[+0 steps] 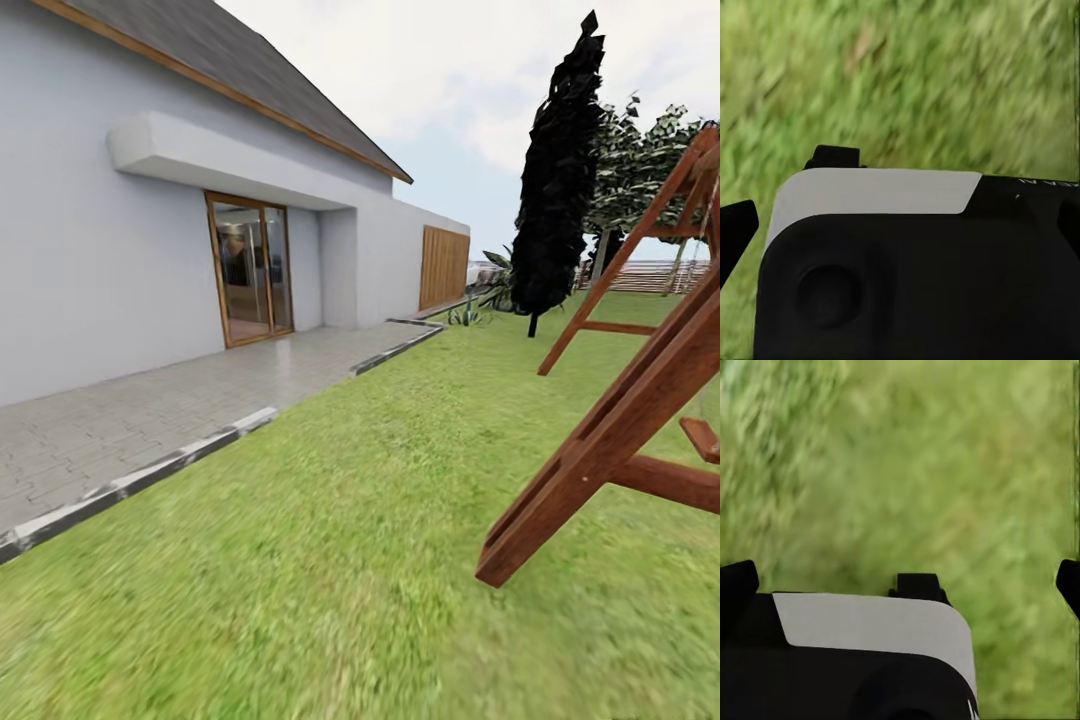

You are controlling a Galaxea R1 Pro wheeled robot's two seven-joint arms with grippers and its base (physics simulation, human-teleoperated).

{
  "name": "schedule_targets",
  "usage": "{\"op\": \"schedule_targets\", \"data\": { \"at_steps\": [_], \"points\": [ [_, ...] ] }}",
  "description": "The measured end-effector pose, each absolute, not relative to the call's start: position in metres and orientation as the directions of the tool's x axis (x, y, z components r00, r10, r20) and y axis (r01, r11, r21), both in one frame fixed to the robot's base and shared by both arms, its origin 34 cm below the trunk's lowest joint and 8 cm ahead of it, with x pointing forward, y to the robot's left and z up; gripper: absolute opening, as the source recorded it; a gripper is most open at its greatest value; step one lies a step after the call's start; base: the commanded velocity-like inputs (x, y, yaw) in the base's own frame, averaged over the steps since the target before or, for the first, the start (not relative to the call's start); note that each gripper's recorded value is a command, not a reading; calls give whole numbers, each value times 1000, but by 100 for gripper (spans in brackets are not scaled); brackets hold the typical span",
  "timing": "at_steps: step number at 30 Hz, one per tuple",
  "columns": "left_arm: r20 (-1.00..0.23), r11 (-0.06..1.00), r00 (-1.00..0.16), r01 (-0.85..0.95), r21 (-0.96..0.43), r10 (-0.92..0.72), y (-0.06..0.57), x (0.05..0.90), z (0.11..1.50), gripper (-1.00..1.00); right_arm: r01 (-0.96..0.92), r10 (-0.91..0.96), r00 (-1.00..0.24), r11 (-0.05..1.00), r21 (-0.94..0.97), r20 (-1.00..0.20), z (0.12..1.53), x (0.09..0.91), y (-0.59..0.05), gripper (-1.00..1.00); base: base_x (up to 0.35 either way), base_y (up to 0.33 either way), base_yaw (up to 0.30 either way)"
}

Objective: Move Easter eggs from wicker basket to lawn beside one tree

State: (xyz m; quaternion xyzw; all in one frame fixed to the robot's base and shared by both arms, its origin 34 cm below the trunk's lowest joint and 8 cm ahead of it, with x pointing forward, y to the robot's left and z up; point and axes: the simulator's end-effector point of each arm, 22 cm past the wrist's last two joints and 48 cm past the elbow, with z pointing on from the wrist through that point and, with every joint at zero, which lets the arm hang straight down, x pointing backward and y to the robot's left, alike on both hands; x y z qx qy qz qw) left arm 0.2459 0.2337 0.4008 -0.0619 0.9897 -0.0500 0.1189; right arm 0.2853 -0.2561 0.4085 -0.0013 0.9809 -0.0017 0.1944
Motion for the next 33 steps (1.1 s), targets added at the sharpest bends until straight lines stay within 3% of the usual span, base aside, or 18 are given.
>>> {"op": "schedule_targets", "data": {
  "at_steps": [33],
  "points": [
    [-229,987,-964,-112,-115,-136,233,246,401,100,-2,-3,-924,1000,-4,-381,409,285,-256,100,190,-246,-267]
  ]
}}
